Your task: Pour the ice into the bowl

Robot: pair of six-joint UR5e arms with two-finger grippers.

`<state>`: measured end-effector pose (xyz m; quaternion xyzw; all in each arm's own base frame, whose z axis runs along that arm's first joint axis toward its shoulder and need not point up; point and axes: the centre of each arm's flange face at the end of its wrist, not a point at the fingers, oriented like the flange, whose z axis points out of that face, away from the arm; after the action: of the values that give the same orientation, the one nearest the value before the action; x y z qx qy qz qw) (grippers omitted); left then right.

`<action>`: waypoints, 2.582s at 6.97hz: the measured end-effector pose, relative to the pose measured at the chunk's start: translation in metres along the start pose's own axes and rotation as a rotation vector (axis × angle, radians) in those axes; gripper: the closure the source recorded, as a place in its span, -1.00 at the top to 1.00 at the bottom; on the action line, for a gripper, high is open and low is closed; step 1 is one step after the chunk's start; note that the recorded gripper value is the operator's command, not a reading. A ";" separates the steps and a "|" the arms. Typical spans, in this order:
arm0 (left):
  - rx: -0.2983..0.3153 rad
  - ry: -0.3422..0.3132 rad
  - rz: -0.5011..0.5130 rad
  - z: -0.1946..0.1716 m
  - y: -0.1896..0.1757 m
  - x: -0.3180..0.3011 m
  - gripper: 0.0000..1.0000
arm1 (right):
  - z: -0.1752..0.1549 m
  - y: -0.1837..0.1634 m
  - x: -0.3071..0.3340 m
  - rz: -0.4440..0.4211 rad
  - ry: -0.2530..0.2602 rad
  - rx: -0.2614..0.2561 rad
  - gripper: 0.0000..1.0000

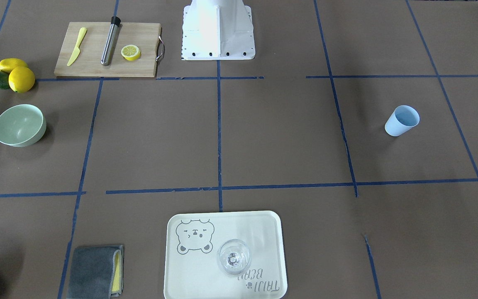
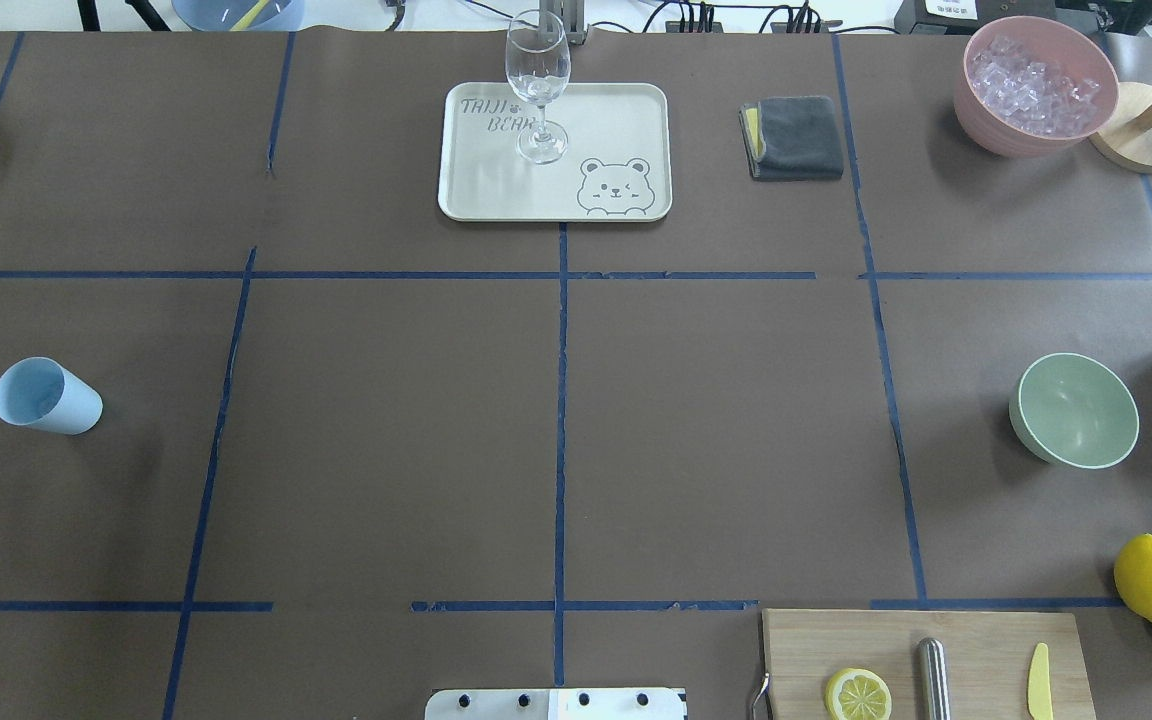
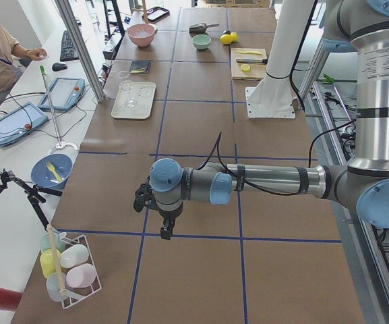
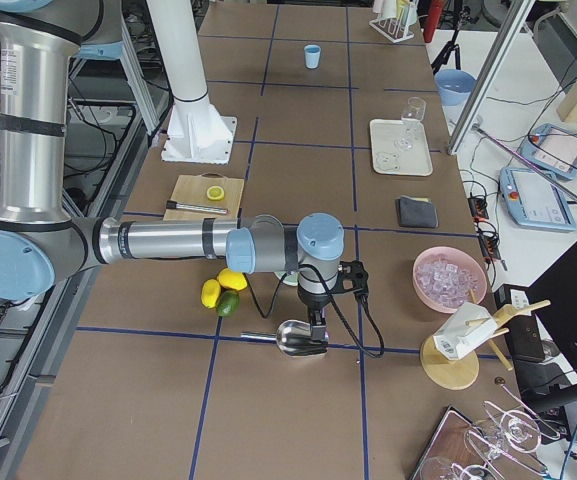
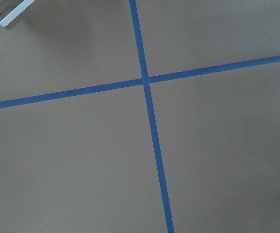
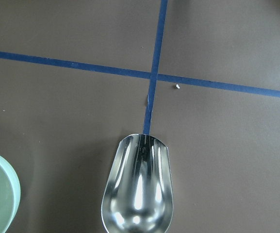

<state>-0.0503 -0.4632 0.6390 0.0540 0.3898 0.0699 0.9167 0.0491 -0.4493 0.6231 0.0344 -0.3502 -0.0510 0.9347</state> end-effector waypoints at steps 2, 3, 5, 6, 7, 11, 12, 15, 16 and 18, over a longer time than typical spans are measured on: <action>0.002 -0.002 0.006 -0.001 -0.003 0.002 1.00 | -0.001 0.000 -0.001 -0.001 -0.001 0.001 1.00; 0.003 -0.002 0.008 -0.002 -0.005 0.003 1.00 | -0.004 -0.001 -0.004 -0.006 -0.004 0.008 1.00; 0.004 -0.002 0.010 -0.002 -0.006 0.003 1.00 | -0.016 -0.008 -0.026 -0.057 -0.035 0.048 1.00; 0.005 -0.002 0.010 -0.002 -0.006 0.003 1.00 | -0.014 -0.013 -0.045 -0.115 -0.072 0.066 1.00; 0.005 -0.002 0.010 -0.002 -0.006 0.003 1.00 | 0.001 -0.018 -0.073 -0.176 -0.105 0.056 1.00; 0.006 -0.002 0.013 -0.002 -0.006 0.004 1.00 | 0.094 -0.020 -0.146 -0.231 -0.150 0.025 1.00; 0.005 -0.001 0.013 -0.002 -0.006 0.004 1.00 | 0.113 -0.019 -0.154 -0.225 -0.134 0.029 0.83; 0.003 0.000 0.012 -0.001 -0.007 0.003 1.00 | 0.140 -0.014 -0.158 -0.224 -0.125 0.033 -1.00; 0.002 0.000 0.012 0.000 -0.007 0.003 1.00 | 0.141 -0.014 -0.158 -0.223 -0.125 0.033 -1.00; 0.003 0.000 0.013 0.000 -0.007 0.003 1.00 | 0.142 -0.012 -0.157 -0.220 -0.126 0.029 -1.00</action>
<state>-0.0482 -0.4692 0.6360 0.0577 0.3896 0.0754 0.9161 -0.1629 -0.4469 0.6266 0.0829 -0.4030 -0.1504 0.8989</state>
